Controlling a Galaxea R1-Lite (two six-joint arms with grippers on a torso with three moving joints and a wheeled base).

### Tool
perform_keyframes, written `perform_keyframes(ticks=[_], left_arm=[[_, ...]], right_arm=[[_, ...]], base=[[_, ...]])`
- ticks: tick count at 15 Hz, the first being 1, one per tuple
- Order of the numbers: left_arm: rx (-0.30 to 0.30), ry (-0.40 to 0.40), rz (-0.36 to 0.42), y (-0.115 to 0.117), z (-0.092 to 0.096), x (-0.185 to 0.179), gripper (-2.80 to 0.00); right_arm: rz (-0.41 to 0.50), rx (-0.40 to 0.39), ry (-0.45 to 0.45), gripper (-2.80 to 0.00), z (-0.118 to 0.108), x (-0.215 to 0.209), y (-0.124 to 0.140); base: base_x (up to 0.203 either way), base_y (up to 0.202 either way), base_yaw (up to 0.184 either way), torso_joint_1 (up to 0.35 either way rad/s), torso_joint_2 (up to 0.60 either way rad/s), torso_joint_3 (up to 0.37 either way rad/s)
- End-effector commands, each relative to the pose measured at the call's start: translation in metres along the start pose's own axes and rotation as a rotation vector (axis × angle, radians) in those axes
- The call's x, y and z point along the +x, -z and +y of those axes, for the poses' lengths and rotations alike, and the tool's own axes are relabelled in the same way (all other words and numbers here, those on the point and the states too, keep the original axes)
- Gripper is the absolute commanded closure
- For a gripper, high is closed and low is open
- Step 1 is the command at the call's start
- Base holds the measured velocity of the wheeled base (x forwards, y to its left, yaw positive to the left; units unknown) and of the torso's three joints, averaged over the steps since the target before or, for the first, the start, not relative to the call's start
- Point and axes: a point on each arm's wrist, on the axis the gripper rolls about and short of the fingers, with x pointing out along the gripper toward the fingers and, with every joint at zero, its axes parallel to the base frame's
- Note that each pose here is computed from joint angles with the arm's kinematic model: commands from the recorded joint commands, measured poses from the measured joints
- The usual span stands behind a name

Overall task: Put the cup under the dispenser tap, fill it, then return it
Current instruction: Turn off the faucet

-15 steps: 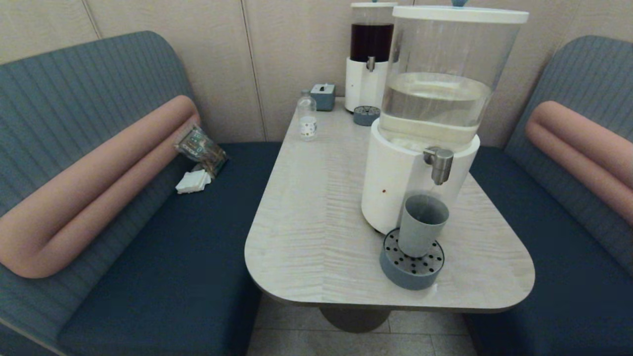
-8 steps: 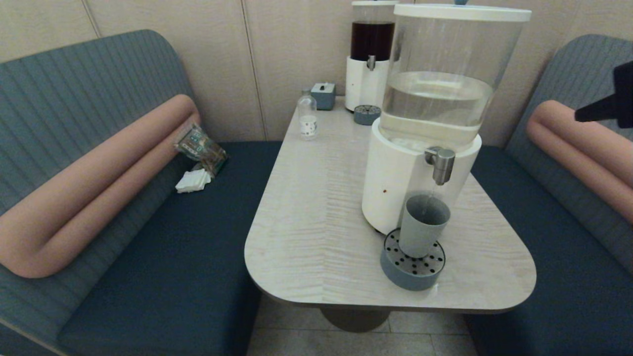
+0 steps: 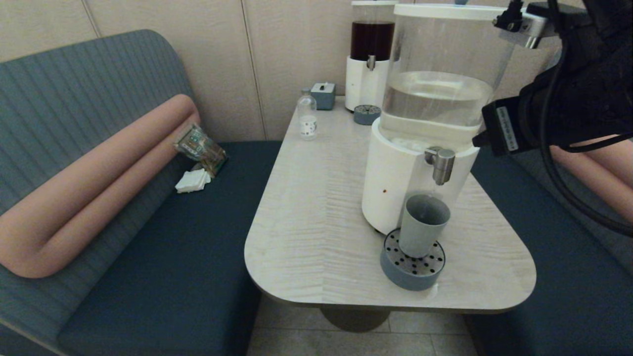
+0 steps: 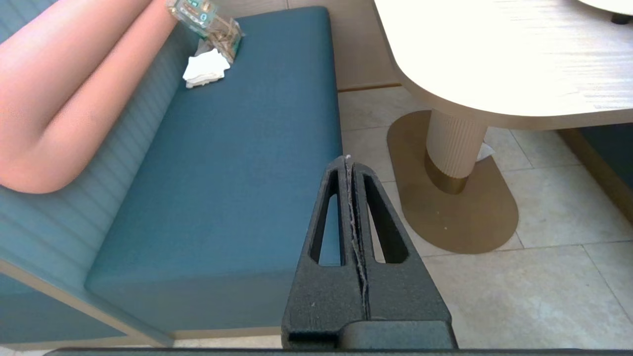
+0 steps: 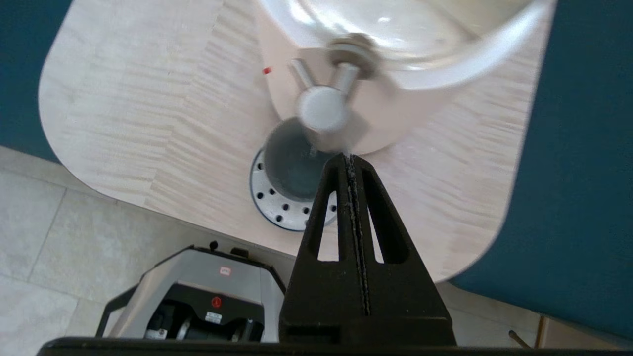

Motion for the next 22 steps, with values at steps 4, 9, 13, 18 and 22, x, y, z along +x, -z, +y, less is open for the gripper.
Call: perform_keyframes(ticks=[4, 9, 13, 18, 22], left_arm=[[0.001, 0.000, -0.002, 0.000, 0.000, 0.000, 0.00], [0.001, 0.000, 0.000, 0.000, 0.000, 0.000, 0.00], [0.001, 0.000, -0.001, 0.000, 0.000, 0.000, 0.00], [0.001, -0.001, -0.002, 0.000, 0.000, 0.000, 0.00], [0.001, 0.000, -0.002, 0.000, 0.000, 0.000, 0.00]], right_arm=[[0.008, -0.032, -0.043, 0.00, 0.022, 0.021, 0.000], [0.037, -0.049, -0.061, 0.00, 0.031, 0.035, 0.002], [-0.007, -0.045, -0.069, 0.00, 0.039, 0.048, -0.004], [-0.026, -0.064, -0.058, 0.00, 0.041, 0.057, -0.006], [-0.017, -0.058, -0.036, 0.00, 0.037, 0.062, -0.006]], base=[[0.000, 0.000, 0.000, 0.000, 0.00, 0.000], [0.000, 0.000, 0.000, 0.000, 0.00, 0.000], [0.000, 0.000, 0.000, 0.000, 0.00, 0.000], [0.000, 0.000, 0.000, 0.000, 0.00, 0.000], [0.000, 0.000, 0.000, 0.000, 0.00, 0.000]])
